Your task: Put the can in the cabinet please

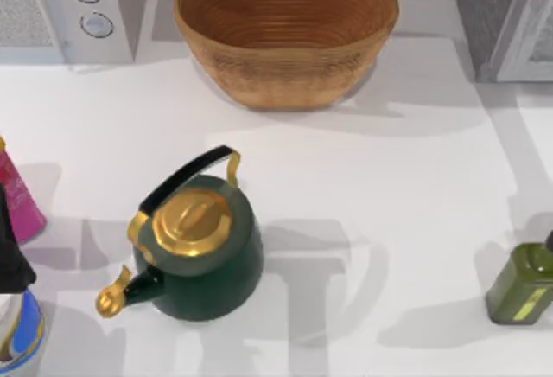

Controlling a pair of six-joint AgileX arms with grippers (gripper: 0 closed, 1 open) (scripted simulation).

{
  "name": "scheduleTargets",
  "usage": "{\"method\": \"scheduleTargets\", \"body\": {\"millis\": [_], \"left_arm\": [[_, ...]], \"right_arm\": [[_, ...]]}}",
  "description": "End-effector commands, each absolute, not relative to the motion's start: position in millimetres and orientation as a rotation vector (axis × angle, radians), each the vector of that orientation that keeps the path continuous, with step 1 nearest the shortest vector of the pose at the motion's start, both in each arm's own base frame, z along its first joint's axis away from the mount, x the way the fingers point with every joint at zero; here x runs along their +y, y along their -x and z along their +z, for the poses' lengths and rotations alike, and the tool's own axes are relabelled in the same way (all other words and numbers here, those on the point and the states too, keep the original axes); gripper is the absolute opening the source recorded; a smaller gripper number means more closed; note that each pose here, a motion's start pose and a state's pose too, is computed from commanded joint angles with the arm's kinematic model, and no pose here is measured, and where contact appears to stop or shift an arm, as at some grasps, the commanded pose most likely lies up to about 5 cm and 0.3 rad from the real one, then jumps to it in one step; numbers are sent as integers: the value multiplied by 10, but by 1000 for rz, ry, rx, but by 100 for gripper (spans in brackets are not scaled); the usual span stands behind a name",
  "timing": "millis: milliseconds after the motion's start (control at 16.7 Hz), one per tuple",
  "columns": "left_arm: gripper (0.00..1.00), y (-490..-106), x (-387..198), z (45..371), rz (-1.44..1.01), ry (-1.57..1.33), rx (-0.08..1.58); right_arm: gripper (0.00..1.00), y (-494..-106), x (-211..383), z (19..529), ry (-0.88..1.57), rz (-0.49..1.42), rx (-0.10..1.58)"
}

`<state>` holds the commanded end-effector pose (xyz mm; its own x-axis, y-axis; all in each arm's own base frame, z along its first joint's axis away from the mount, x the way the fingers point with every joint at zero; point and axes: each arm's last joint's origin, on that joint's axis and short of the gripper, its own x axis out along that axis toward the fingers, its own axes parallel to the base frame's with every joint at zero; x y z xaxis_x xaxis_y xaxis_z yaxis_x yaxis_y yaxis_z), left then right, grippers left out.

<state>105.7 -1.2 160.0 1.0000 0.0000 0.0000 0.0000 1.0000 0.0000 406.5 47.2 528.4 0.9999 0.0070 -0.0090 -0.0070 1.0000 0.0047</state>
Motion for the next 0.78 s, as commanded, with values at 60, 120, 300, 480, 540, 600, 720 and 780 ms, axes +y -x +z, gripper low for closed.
{"method": "scheduleTargets", "body": {"millis": [60, 120, 300, 480, 540, 600, 720, 780], "left_arm": [[100, -1057, -12, 1600, 0, 0, 0], [100, -1057, -12, 1600, 0, 0, 0], [100, -1057, -12, 1600, 0, 0, 0], [100, -1057, -12, 1600, 0, 0, 0], [100, -1057, -12, 1600, 0, 0, 0], [100, -1057, -12, 1600, 0, 0, 0], [100, -1057, -12, 1600, 0, 0, 0], [100, -1057, -12, 1600, 0, 0, 0]], "right_arm": [[53, -4065, 472, 5284, -5, 7, 9], [60, -4065, 472, 5284, -5, 7, 9], [83, -4065, 472, 5284, -5, 7, 9], [100, -4065, 472, 5284, -5, 7, 9], [100, -4065, 472, 5284, -5, 7, 9], [100, -4065, 472, 5284, -5, 7, 9], [100, -4065, 472, 5284, -5, 7, 9], [100, -4065, 472, 5284, -5, 7, 9]]}}
